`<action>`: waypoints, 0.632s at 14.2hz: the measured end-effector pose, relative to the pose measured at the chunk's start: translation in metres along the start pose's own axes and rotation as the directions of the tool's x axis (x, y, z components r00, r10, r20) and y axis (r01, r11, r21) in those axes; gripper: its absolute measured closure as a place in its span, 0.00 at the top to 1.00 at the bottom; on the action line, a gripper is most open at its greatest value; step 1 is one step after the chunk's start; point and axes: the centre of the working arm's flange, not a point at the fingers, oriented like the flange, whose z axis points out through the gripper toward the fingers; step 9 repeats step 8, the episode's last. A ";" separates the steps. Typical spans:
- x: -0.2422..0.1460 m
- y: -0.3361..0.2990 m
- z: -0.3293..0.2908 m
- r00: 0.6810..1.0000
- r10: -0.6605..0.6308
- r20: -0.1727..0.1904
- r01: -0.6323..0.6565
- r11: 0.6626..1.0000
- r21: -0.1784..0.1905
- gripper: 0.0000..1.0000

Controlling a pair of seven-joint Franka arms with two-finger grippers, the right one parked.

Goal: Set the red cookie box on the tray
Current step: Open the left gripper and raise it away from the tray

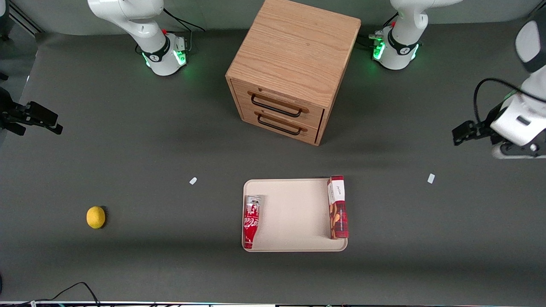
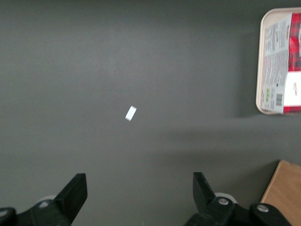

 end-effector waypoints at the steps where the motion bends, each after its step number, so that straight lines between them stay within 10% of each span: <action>1: -0.007 -0.002 -0.010 1.000 -0.001 -0.001 0.001 1.000 0.003 1.00; 9: -0.027 -0.006 -0.044 1.000 0.004 -0.014 -0.005 0.999 -0.035 1.00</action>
